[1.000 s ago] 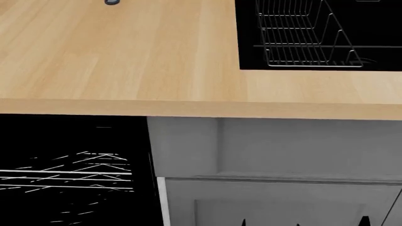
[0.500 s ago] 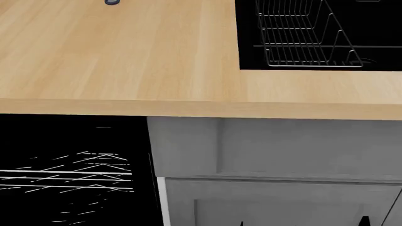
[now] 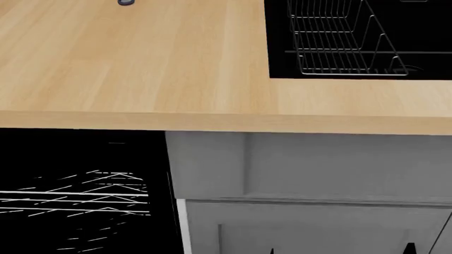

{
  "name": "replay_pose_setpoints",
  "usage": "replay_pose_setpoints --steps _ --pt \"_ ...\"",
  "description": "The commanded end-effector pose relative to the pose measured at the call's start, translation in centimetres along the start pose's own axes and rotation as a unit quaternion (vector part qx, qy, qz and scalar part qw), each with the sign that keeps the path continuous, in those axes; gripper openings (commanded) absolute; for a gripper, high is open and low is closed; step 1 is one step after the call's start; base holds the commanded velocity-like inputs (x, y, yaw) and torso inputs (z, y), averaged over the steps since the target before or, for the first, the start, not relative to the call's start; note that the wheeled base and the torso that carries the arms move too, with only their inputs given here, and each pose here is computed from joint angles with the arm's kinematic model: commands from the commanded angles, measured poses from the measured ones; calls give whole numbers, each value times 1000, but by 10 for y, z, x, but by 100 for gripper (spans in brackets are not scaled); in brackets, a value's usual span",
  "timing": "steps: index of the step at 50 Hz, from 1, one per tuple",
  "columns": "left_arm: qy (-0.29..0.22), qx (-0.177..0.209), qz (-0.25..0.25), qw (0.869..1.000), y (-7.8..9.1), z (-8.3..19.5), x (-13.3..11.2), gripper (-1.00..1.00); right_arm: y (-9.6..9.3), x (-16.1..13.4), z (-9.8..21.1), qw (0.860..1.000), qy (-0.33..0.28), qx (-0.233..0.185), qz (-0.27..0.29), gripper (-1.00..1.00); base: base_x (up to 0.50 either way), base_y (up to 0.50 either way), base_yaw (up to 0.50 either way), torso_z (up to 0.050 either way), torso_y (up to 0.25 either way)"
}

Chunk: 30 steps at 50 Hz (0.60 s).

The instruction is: Open the dishwasher door

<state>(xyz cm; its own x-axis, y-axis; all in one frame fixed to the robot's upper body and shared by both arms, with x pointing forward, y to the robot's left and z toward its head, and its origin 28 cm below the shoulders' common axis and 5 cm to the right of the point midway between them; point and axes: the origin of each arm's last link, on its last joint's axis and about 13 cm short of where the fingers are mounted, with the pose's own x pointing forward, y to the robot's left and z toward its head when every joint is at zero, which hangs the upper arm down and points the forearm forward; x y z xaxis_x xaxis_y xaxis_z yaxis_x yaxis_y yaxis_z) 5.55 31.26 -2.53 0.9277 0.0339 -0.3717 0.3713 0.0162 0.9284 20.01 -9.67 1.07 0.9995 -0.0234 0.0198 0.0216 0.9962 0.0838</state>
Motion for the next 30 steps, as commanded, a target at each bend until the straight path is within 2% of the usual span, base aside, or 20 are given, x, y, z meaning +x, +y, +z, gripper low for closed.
replay_pose_setpoints --steps 1,8,10,11,13,17,21,25,26,30 --pt "-45 -162 -316 934 -47 35 -42 -100 2 0 2 1000 -2 0 3 100 18 -5 -9 0 0" --pt "-30 -173 -344 923 -65 32 -56 -100 3 0 3 1000 -4 -1 6 100 5 -3 -6 -5 0" --pt "-23 -190 -348 918 -71 32 -61 -100 3 0 3 1000 -3 -1 6 100 6 -2 -9 -5 0" --pt "-23 -179 -352 918 -73 31 -64 -100 3 0 2 1000 -3 -1 7 100 12 0 0 -10 0" --pt "-19 -196 -365 910 -79 32 -69 -100 3 0 1 1000 -3 -1 8 100 6 -2 -9 0 0" --pt "-5 -193 -375 906 -86 28 -76 -100 4 0 1 1000 -2 -1 8 100 0 -1 -2 -5 0" --pt "9 -203 -406 891 -101 26 -91 -100 3 0 0 1000 -1 -1 7 100 0 -2 0 -5 0" --pt "11 -198 -409 891 -105 25 -96 -100 4 0 0 1000 -1 -2 9 100 0 -1 0 -5 0" --pt "13 -207 -417 885 -107 25 -99 -100 4 0 0 1000 -1 -2 9 100 0 0 0 -11 0" --pt "14 -207 -435 876 -116 25 -109 -100 4 0 0 1000 -1 -2 8 100 0 -1 0 -6 0"
